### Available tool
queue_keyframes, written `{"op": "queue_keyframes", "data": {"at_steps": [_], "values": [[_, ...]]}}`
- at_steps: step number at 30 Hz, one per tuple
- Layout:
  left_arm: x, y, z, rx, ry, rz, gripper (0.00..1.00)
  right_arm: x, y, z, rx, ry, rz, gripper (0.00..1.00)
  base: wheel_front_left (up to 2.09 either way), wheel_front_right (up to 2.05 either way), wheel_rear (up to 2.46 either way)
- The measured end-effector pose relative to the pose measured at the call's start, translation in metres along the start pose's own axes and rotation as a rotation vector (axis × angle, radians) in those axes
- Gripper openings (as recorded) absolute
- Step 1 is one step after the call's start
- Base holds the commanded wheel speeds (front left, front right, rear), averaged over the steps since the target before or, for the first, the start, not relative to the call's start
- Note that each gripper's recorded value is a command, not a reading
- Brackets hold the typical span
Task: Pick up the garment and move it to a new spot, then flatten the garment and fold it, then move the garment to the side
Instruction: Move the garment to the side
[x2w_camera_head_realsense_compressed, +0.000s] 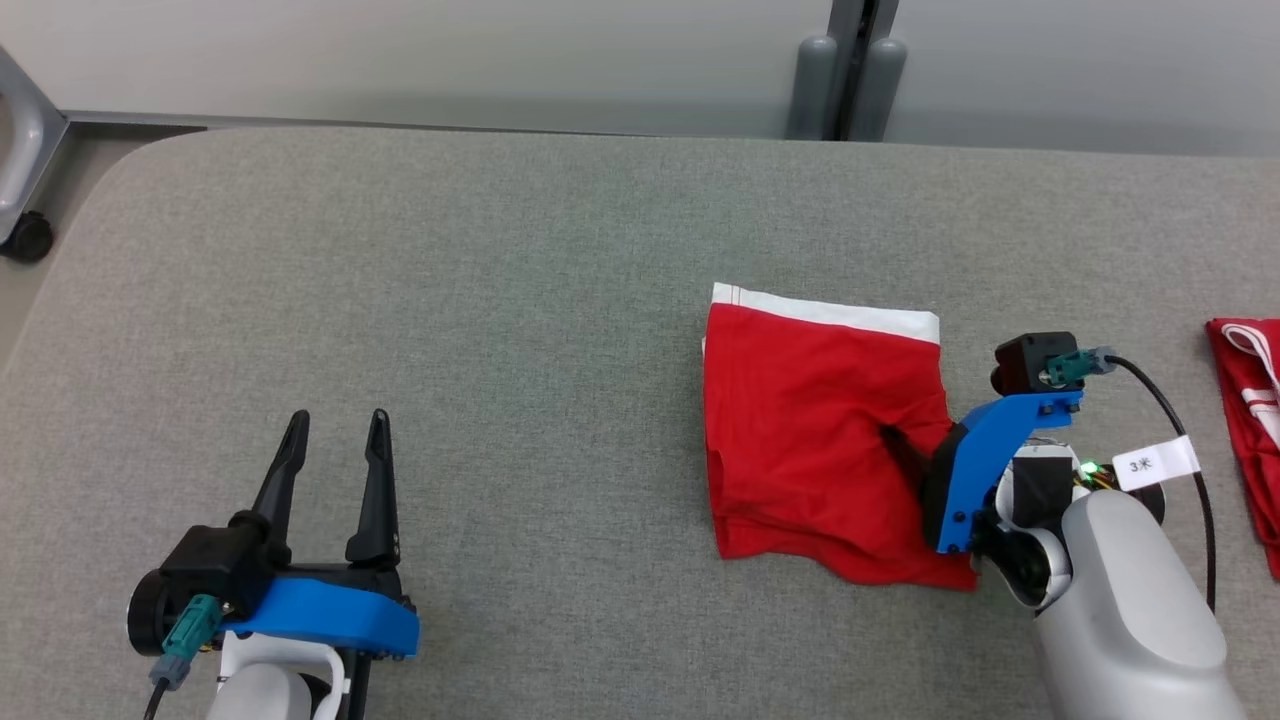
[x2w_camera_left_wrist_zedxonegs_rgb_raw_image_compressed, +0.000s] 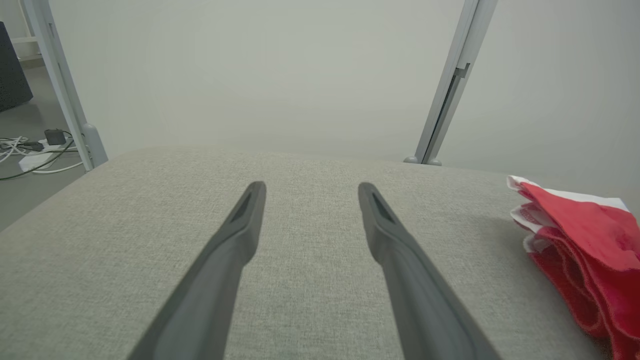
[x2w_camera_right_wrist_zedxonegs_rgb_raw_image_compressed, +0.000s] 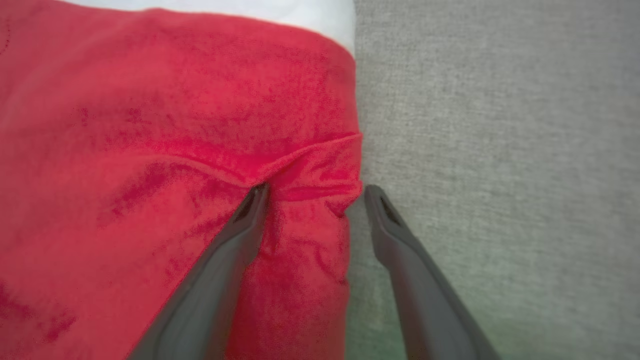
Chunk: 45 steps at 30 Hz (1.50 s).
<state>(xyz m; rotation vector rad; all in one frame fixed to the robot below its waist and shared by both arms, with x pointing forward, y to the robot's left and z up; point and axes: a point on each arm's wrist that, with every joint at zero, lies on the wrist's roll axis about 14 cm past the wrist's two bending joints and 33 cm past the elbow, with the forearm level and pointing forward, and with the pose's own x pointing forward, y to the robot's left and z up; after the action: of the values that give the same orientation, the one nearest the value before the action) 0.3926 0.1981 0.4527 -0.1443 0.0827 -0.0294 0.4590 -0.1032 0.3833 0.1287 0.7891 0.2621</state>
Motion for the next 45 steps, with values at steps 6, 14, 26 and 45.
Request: {"op": "queue_keyframes", "data": {"at_steps": [6, 14, 26, 45], "values": [[0.006, -0.001, -0.007, -0.007, 0.018, -0.003, 1.00, 0.006, 0.020, -0.005, -0.103, 0.044, 0.045, 0.00, 0.00, 0.00, 0.00], [0.034, -0.041, -0.012, -0.016, 0.017, -0.125, 1.00, -0.037, -0.030, 0.056, -0.385, -0.071, -0.066, 0.00, 0.00, 0.00, 0.00], [0.079, -0.143, -0.031, -0.039, 0.035, -0.425, 1.00, -0.113, -0.161, 0.090, -0.508, -0.088, -0.341, 0.00, 0.00, 0.00, 0.00], [0.115, -0.129, -0.075, 0.012, 0.105, -0.464, 1.00, -0.120, -0.306, 0.046, -0.339, 0.009, -0.629, 1.00, 0.00, 0.00, 0.00]]}}
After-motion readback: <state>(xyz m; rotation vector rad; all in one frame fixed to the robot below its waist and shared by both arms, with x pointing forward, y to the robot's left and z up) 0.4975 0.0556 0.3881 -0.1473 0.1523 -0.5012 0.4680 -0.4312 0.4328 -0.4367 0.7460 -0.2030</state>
